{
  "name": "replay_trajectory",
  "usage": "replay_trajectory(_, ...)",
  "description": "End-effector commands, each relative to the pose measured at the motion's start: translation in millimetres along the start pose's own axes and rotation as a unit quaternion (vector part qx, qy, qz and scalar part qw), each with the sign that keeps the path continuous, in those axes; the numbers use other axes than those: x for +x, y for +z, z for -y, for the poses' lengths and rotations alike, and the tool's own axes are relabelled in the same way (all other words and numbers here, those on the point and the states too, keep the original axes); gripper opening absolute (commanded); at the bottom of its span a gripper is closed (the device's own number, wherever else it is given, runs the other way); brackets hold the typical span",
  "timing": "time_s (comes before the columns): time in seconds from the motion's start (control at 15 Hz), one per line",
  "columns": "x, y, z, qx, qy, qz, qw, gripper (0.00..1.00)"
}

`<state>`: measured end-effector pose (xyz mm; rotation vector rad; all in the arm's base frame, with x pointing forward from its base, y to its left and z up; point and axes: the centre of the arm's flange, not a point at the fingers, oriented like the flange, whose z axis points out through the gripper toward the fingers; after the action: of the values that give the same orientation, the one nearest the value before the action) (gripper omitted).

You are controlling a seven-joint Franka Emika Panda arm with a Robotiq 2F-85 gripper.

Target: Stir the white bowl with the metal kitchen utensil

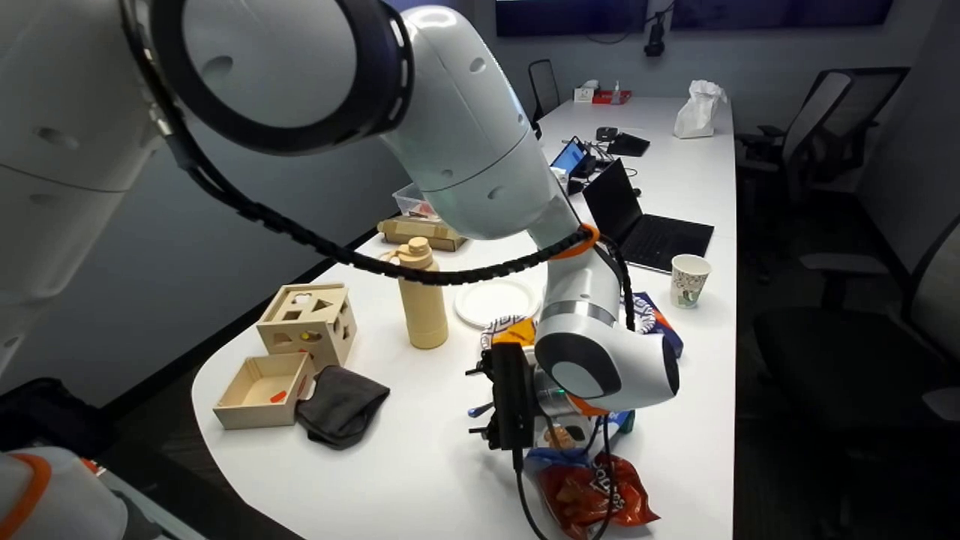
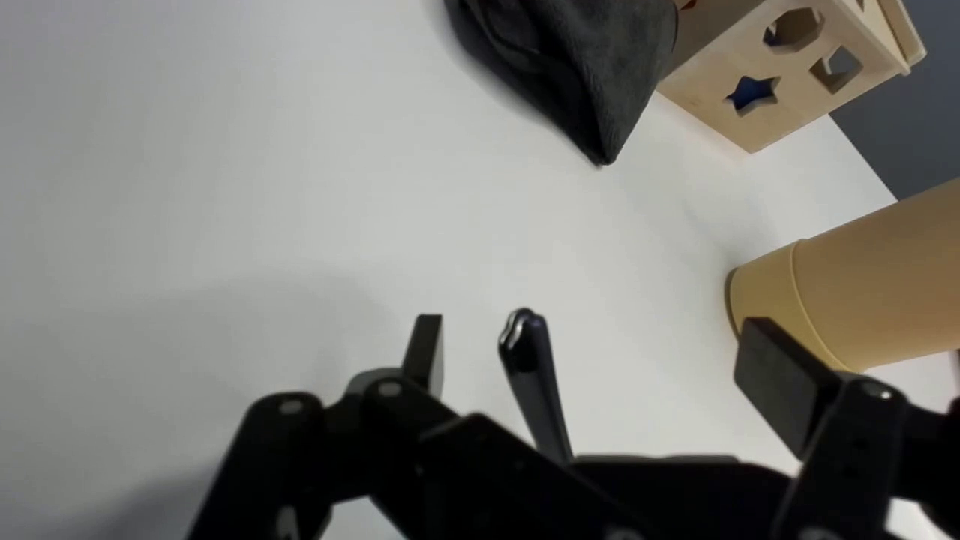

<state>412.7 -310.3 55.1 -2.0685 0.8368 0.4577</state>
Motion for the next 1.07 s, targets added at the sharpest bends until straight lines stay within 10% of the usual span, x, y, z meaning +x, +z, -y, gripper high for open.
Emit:
replay_trajectory(0.0, 10, 2, -3, 0.022, -0.005, 0.003, 0.9997, 0.98)
replay_trajectory(0.07, 10, 2, -5, 0.023, -0.005, 0.002, 0.9997, 0.76)
replay_trajectory(0.73, 8, -6, -12, 0.039, -0.006, -0.014, 0.9991, 0.08)
replay_trajectory(1.0, 8, -9, -14, 0.044, -0.010, -0.016, 0.9988, 0.00)
